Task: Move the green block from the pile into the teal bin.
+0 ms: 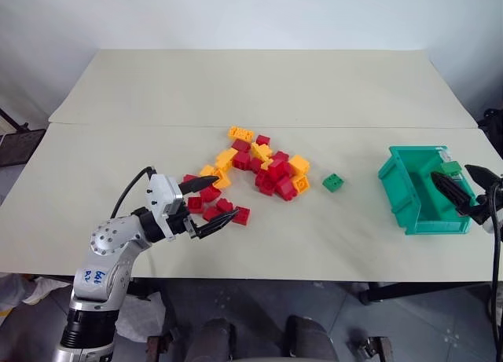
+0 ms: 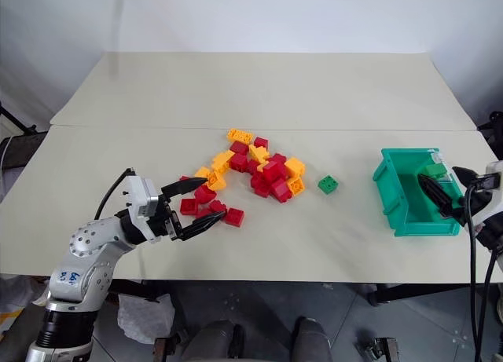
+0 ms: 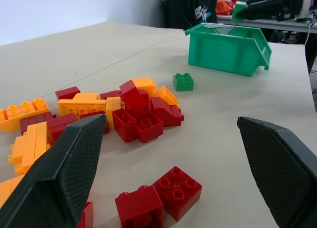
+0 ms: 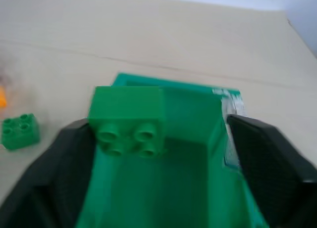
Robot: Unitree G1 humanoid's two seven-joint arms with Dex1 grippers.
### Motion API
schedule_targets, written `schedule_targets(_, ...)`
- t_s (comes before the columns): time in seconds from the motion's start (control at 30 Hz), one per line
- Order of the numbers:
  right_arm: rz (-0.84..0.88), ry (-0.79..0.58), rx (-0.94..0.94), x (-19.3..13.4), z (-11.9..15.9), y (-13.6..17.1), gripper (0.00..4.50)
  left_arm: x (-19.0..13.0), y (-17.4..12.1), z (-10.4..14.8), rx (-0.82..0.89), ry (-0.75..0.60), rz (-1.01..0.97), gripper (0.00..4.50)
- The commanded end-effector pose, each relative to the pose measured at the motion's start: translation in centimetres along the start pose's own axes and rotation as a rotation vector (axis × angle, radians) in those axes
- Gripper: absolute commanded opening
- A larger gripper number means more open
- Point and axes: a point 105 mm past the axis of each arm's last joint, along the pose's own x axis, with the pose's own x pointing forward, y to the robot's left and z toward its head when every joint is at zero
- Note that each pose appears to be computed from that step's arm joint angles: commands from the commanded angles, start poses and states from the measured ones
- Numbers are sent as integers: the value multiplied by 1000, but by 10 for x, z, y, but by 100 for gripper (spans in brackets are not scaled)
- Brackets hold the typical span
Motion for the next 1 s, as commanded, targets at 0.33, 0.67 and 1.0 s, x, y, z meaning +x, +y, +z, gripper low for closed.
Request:
schedule_targets(0.33,-15,27,-93,-2,2,-2,447,-3,2,7,72,5,-20,450)
schedule_targets(0.67,-44,91,-107,2,-11,-8,318,-1,0,9,79,5,-31,450)
schedule_targets(1.0,101,-27,-93,10,16,19,284,-4,2,9,82,3,-29,450)
